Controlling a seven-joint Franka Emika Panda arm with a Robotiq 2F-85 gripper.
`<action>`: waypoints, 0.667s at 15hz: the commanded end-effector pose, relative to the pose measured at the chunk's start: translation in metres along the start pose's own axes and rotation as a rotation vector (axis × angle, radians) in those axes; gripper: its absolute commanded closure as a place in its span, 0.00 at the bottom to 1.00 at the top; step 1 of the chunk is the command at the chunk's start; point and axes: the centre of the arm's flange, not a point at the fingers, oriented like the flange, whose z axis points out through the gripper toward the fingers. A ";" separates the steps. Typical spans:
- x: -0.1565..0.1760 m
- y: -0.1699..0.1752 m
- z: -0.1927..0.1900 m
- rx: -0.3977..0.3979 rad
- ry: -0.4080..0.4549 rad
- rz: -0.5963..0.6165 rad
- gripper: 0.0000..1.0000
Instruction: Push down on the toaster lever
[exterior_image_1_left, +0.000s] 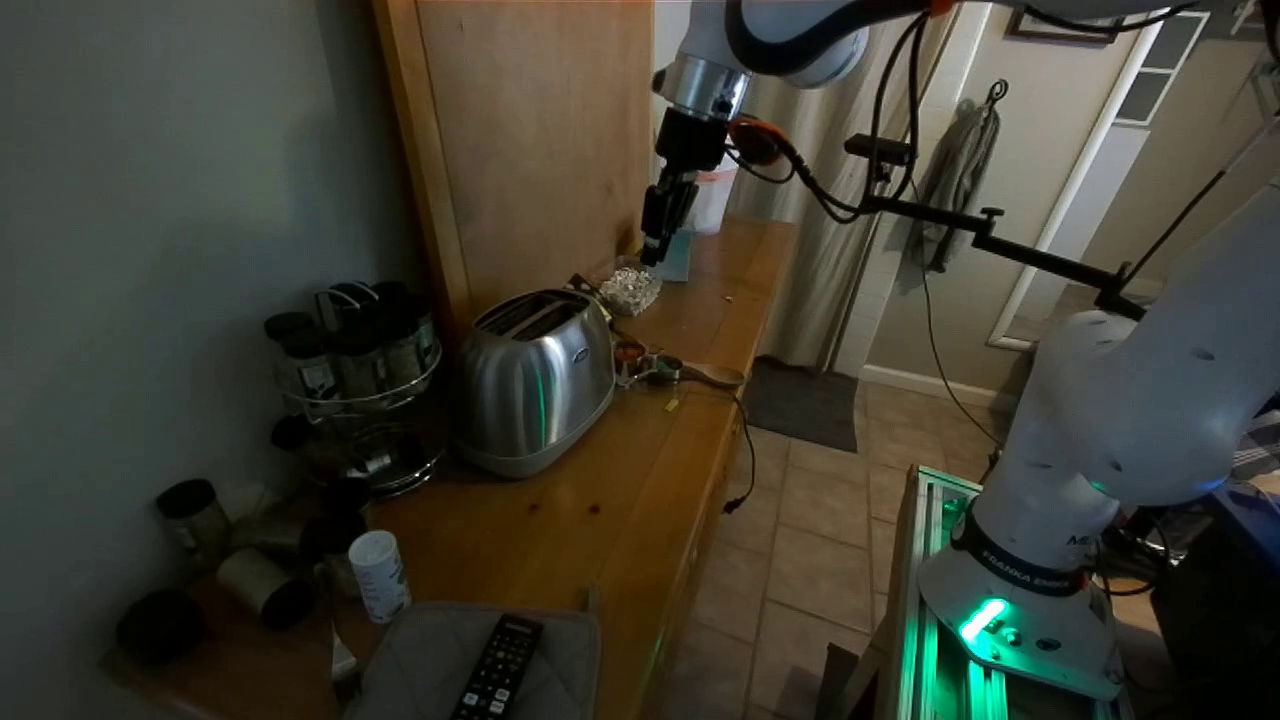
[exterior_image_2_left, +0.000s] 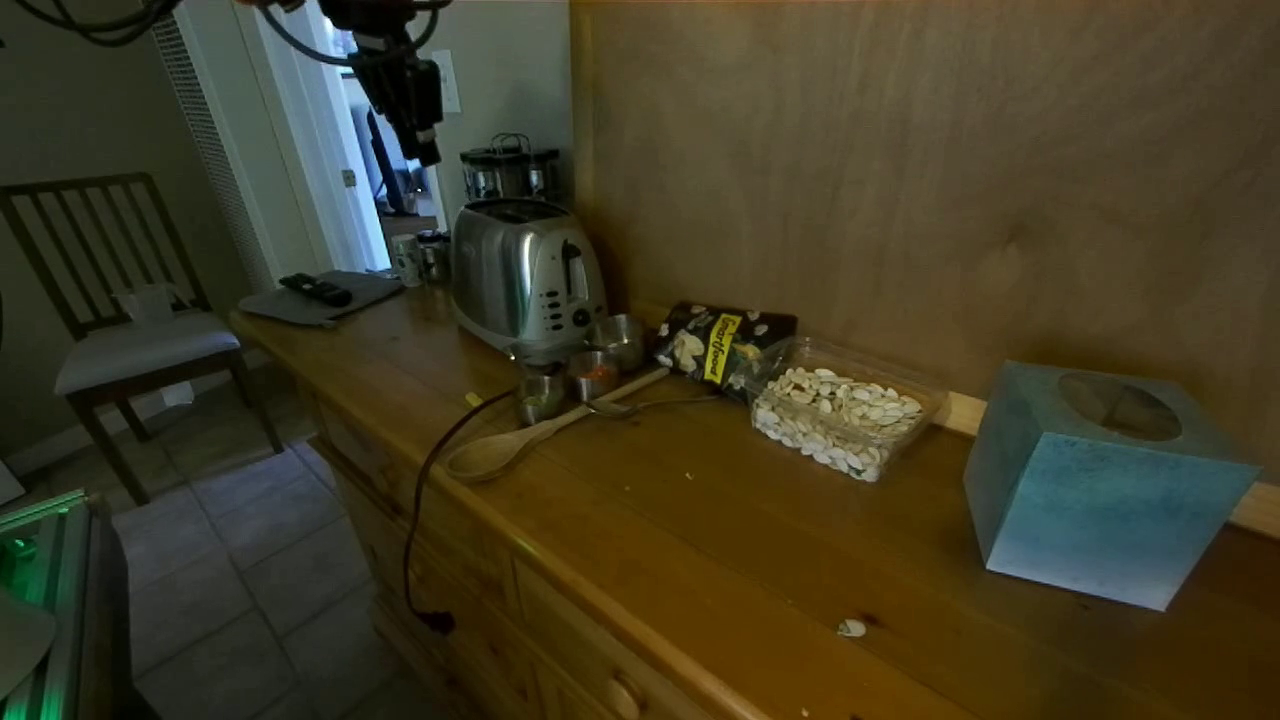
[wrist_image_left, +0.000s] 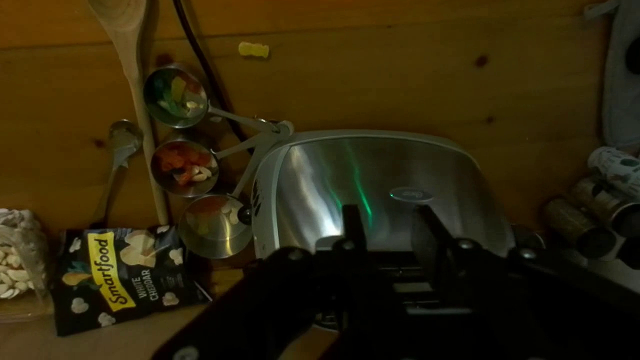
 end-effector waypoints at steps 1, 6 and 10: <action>0.038 0.022 0.008 0.037 0.013 -0.041 0.98; 0.068 0.056 0.028 0.048 0.013 -0.031 1.00; 0.084 0.076 0.047 0.033 0.003 -0.011 1.00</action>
